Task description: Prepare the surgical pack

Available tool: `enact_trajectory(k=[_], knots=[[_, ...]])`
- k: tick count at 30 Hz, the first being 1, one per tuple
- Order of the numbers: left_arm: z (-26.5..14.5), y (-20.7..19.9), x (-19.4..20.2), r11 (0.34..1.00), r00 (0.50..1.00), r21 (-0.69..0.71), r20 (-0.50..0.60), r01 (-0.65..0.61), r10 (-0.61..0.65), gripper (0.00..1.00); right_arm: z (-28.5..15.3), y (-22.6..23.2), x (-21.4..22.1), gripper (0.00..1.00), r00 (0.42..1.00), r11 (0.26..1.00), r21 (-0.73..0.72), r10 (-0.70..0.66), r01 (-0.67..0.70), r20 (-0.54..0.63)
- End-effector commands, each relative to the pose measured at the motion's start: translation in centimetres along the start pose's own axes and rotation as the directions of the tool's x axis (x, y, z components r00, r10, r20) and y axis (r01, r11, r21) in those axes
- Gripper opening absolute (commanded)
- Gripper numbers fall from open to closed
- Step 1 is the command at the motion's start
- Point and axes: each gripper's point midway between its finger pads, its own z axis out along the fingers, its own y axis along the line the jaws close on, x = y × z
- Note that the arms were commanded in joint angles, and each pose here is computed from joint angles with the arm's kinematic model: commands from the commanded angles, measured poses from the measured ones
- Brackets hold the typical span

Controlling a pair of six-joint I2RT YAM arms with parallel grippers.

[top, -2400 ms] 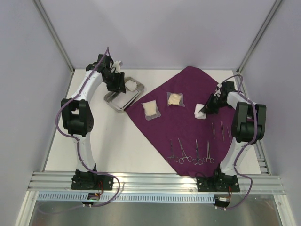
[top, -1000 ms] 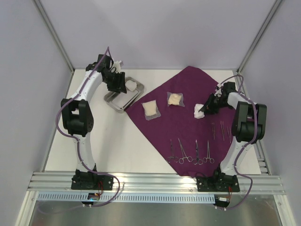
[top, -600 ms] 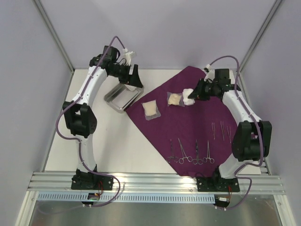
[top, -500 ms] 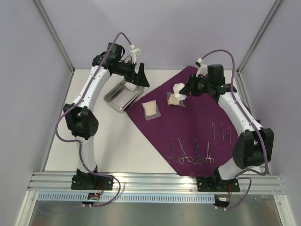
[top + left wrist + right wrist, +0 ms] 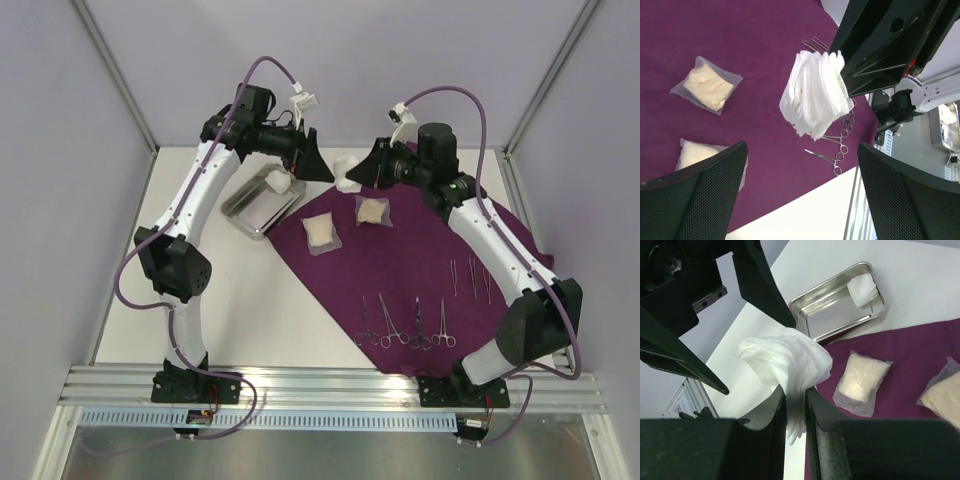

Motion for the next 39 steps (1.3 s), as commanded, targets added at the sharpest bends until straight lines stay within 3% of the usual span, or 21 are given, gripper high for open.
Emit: enact_trajectory(k=[1, 9, 10, 12, 13, 18, 22, 24, 27, 28, 29, 32, 37, 39], knots=[[-0.4, -2.0, -2.0, 0.994, 0.993, 0.032, 0.059, -0.108, 0.106, 1.00, 0.1, 3.0, -2.6, 0.00, 0.996, 0.994, -0.092, -0.058, 0.064, 0.062], [0.7, -1.4, -2.9, 0.996, 0.992, 0.041, 0.102, -0.073, 0.069, 1.00, 0.4, 3.8, -2.1, 0.00, 0.997, 0.988, -0.139, -0.063, 0.068, 0.037], [0.8, -1.3, -2.9, 0.998, 0.994, 0.043, 0.103, -0.041, 0.036, 0.96, 0.5, 3.9, -2.0, 0.00, 0.997, 0.987, -0.142, -0.064, 0.069, 0.034], [1.0, -1.3, -3.4, 0.998, 0.992, 0.053, 0.119, -0.039, 0.032, 0.85, 0.5, 4.0, -1.8, 0.00, 0.997, 0.986, -0.151, -0.069, 0.072, 0.027], [1.1, -1.5, -3.4, 0.997, 0.993, 0.075, 0.119, -0.033, 0.024, 0.69, 0.4, 4.0, -1.9, 0.00, 0.997, 0.985, -0.153, -0.073, 0.077, 0.030], [0.9, -2.7, -3.5, 0.989, 0.993, 0.140, 0.119, -0.040, 0.023, 0.28, 0.2, 4.0, -1.4, 0.00, 0.996, 0.984, -0.157, -0.086, 0.088, 0.017], [0.8, -3.3, -3.5, 0.984, 0.992, 0.170, 0.118, -0.052, 0.032, 0.16, 0.3, 3.9, -1.1, 0.00, 0.997, 0.984, -0.159, -0.083, 0.083, 0.009], [0.8, -3.2, -3.3, 0.985, 0.993, 0.169, 0.113, -0.044, 0.025, 0.00, 0.3, 4.0, -1.1, 0.01, 0.997, 0.984, -0.160, -0.080, 0.080, 0.008], [0.9, -2.9, -2.9, 0.987, 0.995, 0.159, 0.102, -0.009, -0.007, 0.00, 0.3, 3.9, -1.0, 0.02, 0.997, 0.984, -0.159, -0.079, 0.079, 0.004], [0.9, -2.6, -2.8, 0.989, 0.995, 0.151, 0.100, 0.007, -0.022, 0.00, 0.5, 3.5, -0.9, 0.07, 0.997, 0.987, -0.140, -0.073, 0.073, 0.001], [0.9, -2.0, -2.8, 0.993, 0.994, 0.119, 0.101, 0.029, -0.041, 0.00, 0.7, 2.9, -0.7, 0.27, 0.998, 0.991, -0.119, -0.060, 0.059, -0.005], [0.1, 2.6, -1.4, 0.981, 0.976, -0.037, 0.114, 0.192, -0.187, 0.00, 0.9, 0.9, 0.1, 0.69, 1.000, 0.999, -0.050, 0.005, -0.006, -0.028], [-4.0, 11.4, 1.6, 0.880, 0.916, -0.270, 0.205, 0.392, -0.345, 0.00, 0.4, -1.9, 1.0, 0.78, 0.997, 0.997, 0.033, 0.072, -0.071, -0.019], [-6.2, 16.0, 3.7, 0.796, 0.879, -0.375, 0.254, 0.474, -0.404, 0.00, 0.3, -2.3, 1.7, 0.78, 0.996, 0.996, 0.046, 0.078, -0.076, -0.035]])
